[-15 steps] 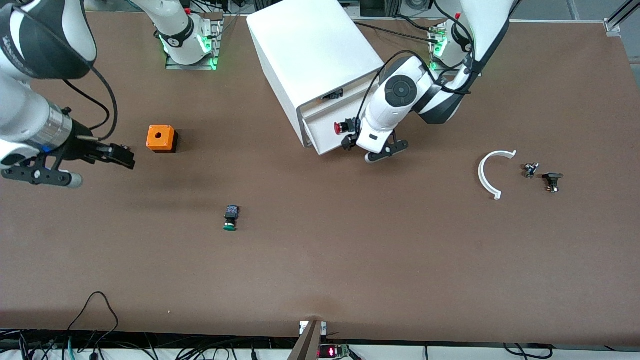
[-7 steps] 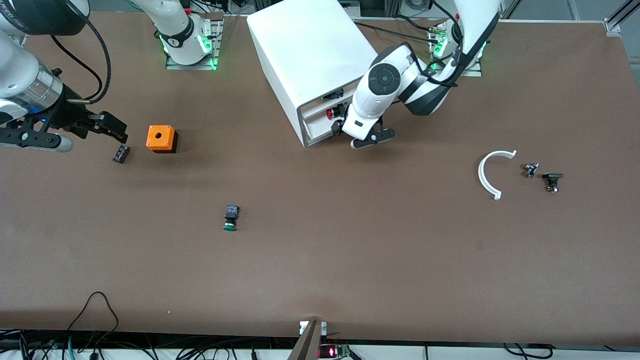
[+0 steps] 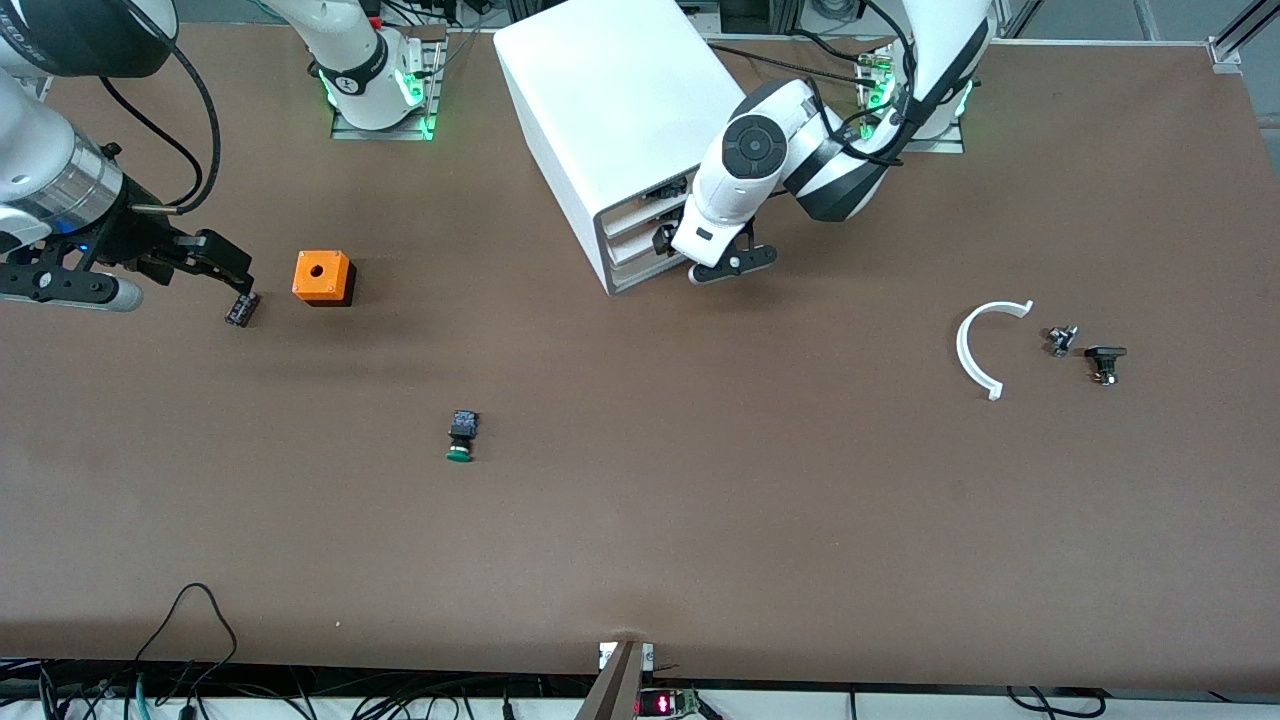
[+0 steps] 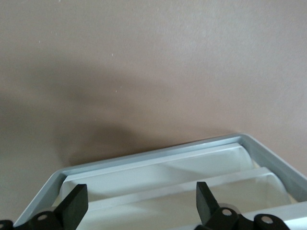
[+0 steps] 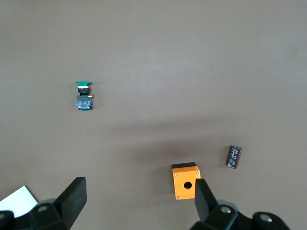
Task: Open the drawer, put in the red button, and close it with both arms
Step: 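Push the drawer closed with the left gripper while the right gripper withdraws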
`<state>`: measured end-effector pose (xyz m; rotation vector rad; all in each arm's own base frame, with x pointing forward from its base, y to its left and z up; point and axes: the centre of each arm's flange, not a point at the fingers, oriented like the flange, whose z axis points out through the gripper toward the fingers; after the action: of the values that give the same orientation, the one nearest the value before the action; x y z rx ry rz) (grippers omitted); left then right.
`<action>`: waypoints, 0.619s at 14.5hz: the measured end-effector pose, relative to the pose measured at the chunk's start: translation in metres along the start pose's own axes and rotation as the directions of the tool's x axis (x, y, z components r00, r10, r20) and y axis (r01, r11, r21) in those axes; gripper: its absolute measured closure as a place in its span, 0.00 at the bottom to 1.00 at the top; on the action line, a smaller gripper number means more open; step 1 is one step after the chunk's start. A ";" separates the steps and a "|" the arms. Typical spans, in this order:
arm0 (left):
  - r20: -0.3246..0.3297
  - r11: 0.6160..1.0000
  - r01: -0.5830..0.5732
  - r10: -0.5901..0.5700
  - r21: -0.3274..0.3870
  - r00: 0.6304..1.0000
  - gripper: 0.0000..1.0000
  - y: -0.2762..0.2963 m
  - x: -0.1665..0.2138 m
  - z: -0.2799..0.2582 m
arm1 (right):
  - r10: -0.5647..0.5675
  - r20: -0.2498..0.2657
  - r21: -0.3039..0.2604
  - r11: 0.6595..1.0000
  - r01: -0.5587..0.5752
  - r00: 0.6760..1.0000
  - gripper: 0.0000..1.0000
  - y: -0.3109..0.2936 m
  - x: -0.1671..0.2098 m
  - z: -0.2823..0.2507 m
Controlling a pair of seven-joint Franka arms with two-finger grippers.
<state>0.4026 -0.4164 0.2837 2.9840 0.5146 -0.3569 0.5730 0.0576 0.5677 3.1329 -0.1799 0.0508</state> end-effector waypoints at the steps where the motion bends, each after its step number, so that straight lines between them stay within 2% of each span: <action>1: 0.004 1.000 -0.001 0.001 0.004 1.000 0.00 0.000 -0.002 0.001 | 0.001 -0.005 0.001 1.000 -0.001 1.000 0.00 0.000 0.001 -0.002; 9: 0.019 1.000 -0.002 0.002 0.005 1.000 0.00 0.002 -0.008 0.001 | 0.018 -0.021 0.006 1.000 -0.018 1.000 0.00 0.011 0.005 -0.010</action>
<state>0.3958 -0.4211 0.2843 2.9826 0.5100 -0.3868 0.5759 0.0459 0.5781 3.1349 -0.2087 0.0840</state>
